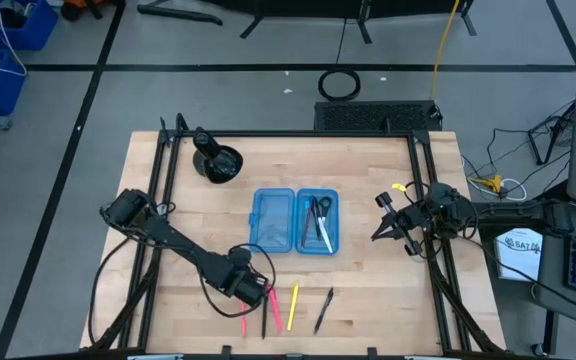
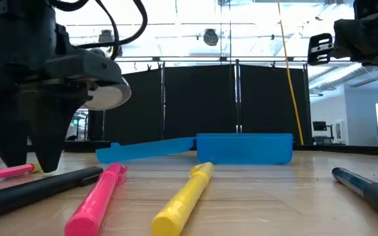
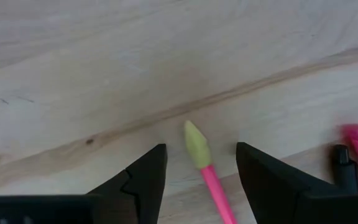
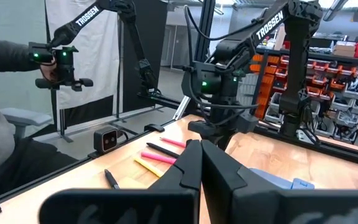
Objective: Pick & place school supplies into a supply box
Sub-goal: Put the pink pencil into the supply box
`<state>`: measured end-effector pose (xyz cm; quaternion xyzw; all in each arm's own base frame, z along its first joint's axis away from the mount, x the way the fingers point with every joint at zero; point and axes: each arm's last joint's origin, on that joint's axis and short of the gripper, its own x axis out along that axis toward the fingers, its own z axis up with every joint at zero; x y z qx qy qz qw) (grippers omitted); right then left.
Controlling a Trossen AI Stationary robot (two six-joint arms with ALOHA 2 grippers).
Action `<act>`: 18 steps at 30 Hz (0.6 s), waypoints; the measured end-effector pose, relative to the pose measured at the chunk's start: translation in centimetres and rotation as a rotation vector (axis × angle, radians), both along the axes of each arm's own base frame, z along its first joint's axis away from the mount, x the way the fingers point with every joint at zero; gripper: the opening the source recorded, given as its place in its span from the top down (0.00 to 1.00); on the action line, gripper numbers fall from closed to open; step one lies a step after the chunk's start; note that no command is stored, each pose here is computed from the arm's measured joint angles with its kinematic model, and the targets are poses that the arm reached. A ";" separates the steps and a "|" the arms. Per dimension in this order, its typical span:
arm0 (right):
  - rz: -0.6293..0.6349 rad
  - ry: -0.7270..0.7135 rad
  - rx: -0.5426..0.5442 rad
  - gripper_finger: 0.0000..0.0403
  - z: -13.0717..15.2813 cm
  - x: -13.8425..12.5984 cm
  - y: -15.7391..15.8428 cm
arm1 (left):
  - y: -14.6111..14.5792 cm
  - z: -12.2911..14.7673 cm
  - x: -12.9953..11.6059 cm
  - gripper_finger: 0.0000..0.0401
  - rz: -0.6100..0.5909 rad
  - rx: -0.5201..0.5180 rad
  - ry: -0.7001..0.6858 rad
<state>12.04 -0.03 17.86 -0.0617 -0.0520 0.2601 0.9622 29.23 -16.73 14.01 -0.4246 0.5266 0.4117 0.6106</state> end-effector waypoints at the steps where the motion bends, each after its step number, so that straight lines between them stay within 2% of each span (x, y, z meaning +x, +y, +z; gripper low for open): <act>1: 0.000 0.000 0.000 1.00 0.0 0.0 0.0 | 0.1 -0.2 -0.1 0.50 0.000 0.002 -0.003; 11: -0.001 0.014 0.001 1.00 -0.1 0.0 0.0 | 0.5 -1.4 -0.6 0.51 -0.079 0.000 -0.004; 14: -0.002 0.013 0.000 1.00 -0.1 0.0 0.0 | 0.7 -1.5 -0.6 0.57 -0.069 -0.014 0.007; 18: -0.002 0.013 0.000 1.00 -0.1 0.0 0.0 | 0.7 -1.5 -0.7 0.72 -0.051 -0.011 0.021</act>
